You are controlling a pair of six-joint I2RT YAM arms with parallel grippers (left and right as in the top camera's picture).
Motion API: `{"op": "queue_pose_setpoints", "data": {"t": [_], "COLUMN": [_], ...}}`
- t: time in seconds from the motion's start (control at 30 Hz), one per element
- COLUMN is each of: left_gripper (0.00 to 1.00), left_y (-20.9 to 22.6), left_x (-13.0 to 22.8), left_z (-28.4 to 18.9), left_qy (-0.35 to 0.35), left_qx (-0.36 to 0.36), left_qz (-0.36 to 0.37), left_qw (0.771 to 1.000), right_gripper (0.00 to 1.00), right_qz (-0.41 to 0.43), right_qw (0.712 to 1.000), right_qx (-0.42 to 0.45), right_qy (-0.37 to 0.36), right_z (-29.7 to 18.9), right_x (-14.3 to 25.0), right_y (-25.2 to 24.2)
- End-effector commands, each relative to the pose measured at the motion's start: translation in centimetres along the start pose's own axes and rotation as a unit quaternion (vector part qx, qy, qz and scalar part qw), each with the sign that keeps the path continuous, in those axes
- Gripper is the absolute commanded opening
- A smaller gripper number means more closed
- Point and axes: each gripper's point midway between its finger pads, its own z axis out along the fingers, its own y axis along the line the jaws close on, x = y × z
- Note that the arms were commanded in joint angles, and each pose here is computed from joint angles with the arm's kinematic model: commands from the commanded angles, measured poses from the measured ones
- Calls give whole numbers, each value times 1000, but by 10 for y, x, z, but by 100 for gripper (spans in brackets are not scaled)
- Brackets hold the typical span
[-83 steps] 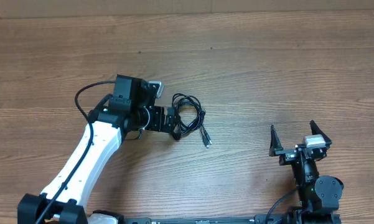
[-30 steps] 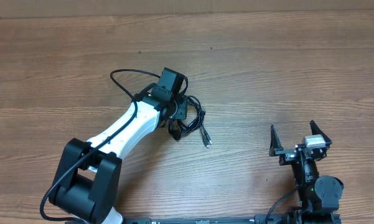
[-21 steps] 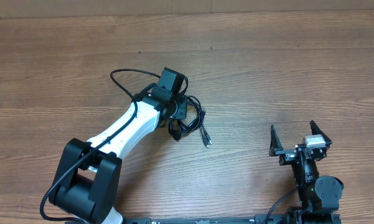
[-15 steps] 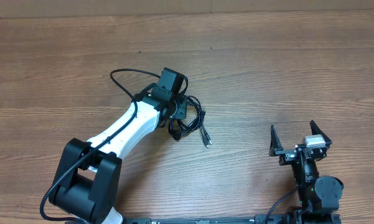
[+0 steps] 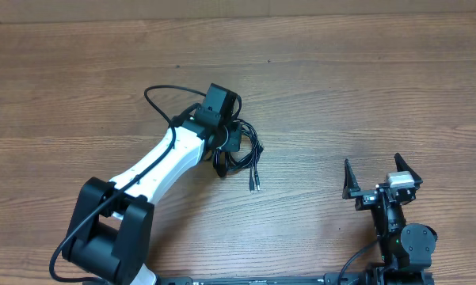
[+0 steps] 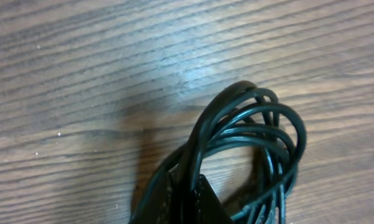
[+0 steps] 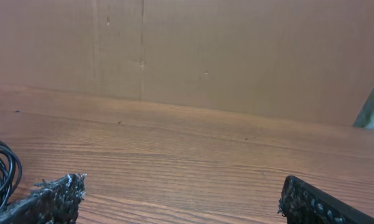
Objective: Untangle cables
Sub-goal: 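Lower the left gripper and grasp the black cable coil, lift it, then bring the right gripper toward the cable held by the left gripper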
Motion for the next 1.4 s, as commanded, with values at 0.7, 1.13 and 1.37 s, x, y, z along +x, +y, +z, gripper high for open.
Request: {"op": "queue_pose_setpoints", "data": {"t": [0.7,1.13,1.37], "left_gripper": [4,4,4], "left_y": [-35,-74,-77], "left_x": [-49,-25,-24], "left_z": [-230,-246,-247], "left_qy": [-207,-203,-204], "left_qx": [50,157,164], "left_qz": [182,297,312], "left_qw": [960,920,913], "right_gripper": [100,100,100], "right_qz": [-2,249,226], "right_qw": [1000,955,948], "right_qx": [-1,-164,-225], "right_qy": [-1,-5,-5], "right_z": [0,-12,-33], "right_x": [2,-29,-87], "right_y": [0,52,68]}}
